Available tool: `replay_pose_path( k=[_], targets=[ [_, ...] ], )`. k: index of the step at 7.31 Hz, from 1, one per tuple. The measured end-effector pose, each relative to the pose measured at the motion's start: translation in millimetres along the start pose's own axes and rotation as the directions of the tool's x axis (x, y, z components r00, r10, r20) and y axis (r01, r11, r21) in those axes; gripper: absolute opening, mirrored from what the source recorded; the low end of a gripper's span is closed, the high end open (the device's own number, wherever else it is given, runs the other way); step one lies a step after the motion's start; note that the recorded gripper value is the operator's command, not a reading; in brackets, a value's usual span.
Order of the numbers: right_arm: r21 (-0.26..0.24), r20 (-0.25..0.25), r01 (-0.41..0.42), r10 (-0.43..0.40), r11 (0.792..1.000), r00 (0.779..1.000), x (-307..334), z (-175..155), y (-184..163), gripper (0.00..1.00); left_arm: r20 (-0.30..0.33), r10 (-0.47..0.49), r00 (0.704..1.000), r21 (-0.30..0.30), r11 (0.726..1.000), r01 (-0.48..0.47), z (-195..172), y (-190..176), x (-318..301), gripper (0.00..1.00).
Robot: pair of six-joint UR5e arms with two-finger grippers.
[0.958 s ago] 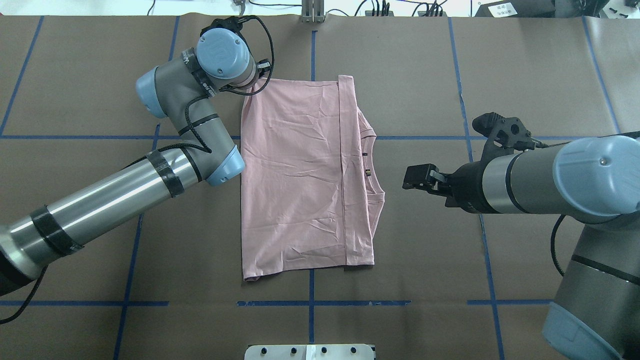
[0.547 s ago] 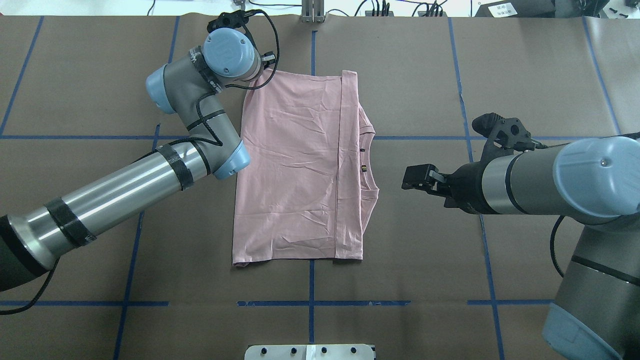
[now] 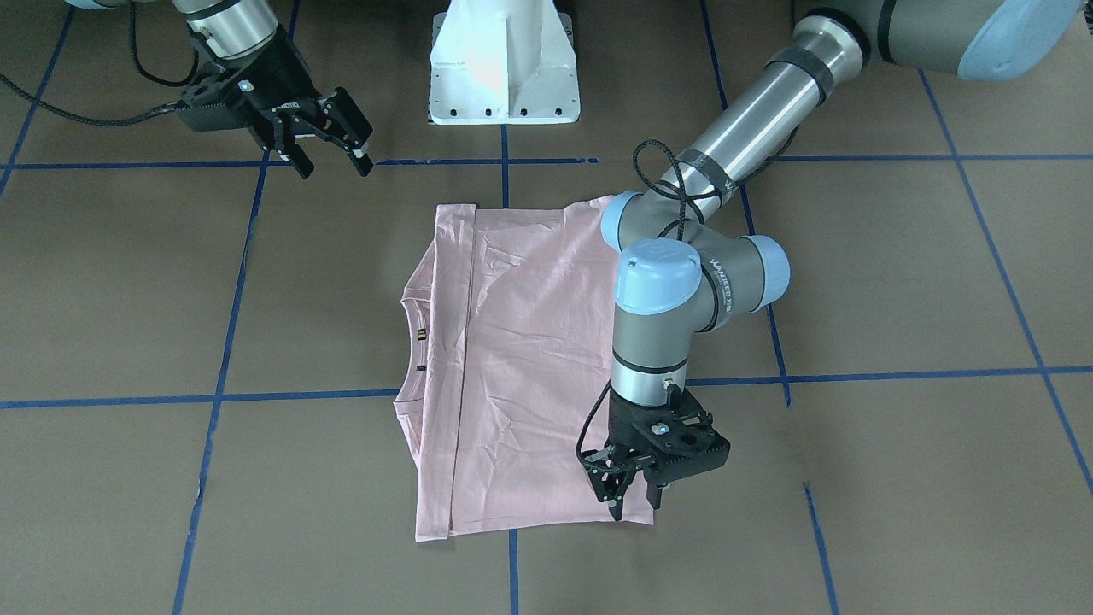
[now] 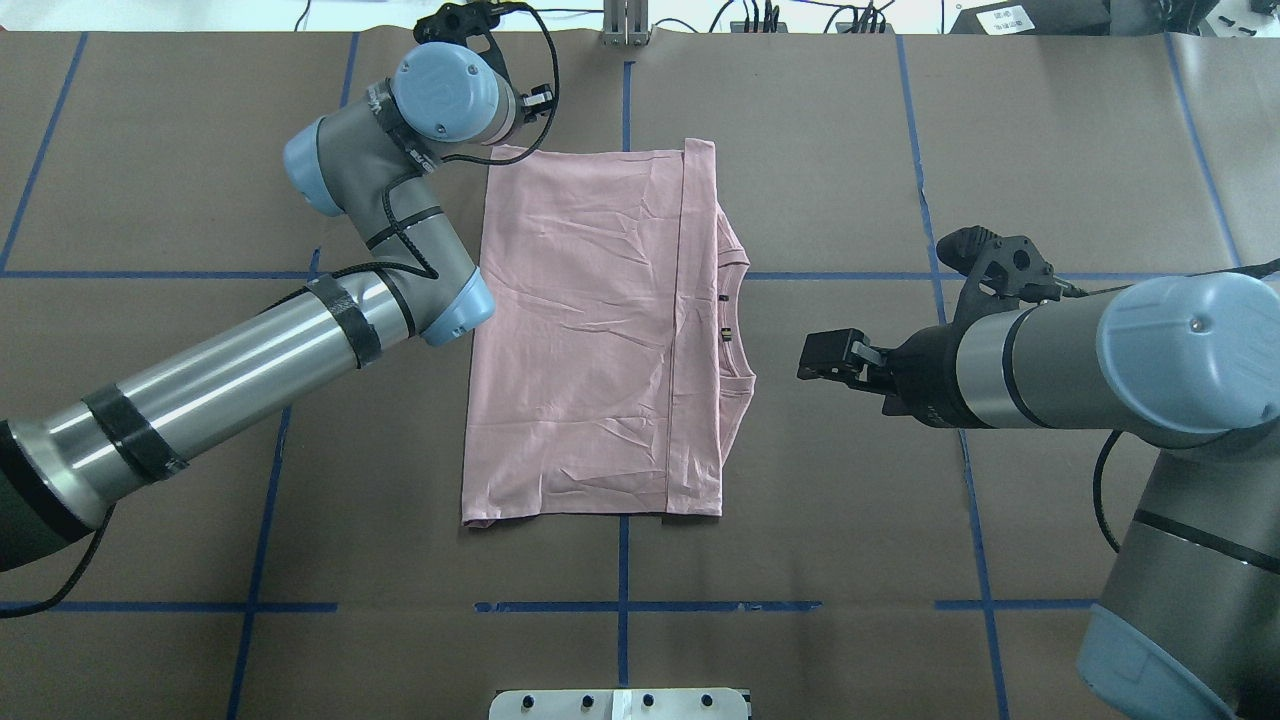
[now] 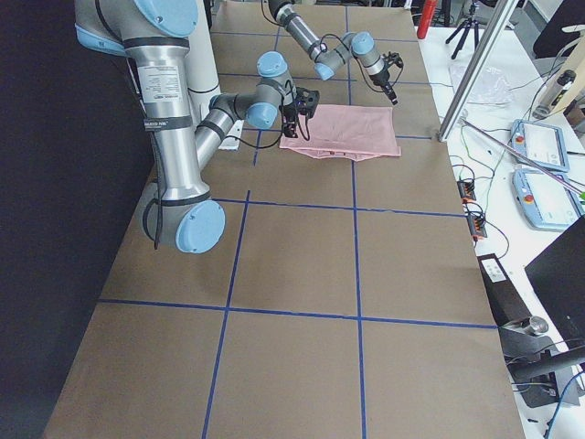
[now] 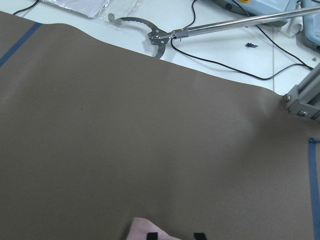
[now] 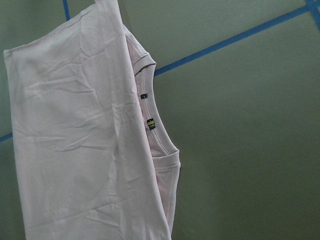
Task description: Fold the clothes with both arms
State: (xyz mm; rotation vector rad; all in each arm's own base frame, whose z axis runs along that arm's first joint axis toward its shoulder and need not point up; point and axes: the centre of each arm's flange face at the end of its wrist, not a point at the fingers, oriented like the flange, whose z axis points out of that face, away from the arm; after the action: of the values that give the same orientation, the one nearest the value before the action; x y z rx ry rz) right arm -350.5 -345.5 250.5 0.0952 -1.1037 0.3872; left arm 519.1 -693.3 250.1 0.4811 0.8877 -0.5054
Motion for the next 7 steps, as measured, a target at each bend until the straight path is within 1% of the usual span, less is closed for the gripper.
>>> replay_pose_path(
  k=[1,2,3,4,5,6,7],
  targets=[
    [0.001,0.001,0.004,-0.004,1.000,1.000,-1.8,0.5,-0.2,1.00,-0.049,-0.010,0.999,-0.059,0.998,0.007,-16.3,-12.0,-5.0,1.00],
    [0.002,0.008,0.013,-0.013,1.000,1.000,-6.5,0.4,-0.5,1.00,-0.093,-0.016,0.996,-0.110,0.994,0.006,-38.4,-11.6,-21.1,1.00],
    [0.010,0.012,0.028,-0.028,1.000,1.000,-10.7,-0.1,-4.8,1.00,-0.112,-0.019,0.994,-0.134,0.991,0.004,-65.6,-5.3,-45.9,1.00],
    [0.023,-0.007,0.058,-0.058,0.998,0.998,-8.7,1.0,-13.0,1.00,-0.101,-0.025,0.995,-0.151,0.988,0.010,-94.7,5.6,-73.6,1.00],
    [0.026,-0.057,0.114,-0.113,0.993,0.992,-4.3,3.8,-19.7,1.00,-0.064,-0.059,0.996,-0.172,0.984,0.048,-122.2,19.8,-100.7,1.00],
    [0.010,-0.131,0.174,-0.171,0.985,0.977,-1.1,7.1,-25.4,1.00,-0.004,-0.139,0.990,-0.205,0.970,0.135,-142.4,43.8,-118.6,1.00],
    [-0.012,-0.188,0.219,-0.218,0.976,0.958,-0.3,10.0,-29.1,1.00,0.065,-0.229,0.971,-0.242,0.941,0.238,-149.5,80.0,-123.2,1.00]
  ],
)
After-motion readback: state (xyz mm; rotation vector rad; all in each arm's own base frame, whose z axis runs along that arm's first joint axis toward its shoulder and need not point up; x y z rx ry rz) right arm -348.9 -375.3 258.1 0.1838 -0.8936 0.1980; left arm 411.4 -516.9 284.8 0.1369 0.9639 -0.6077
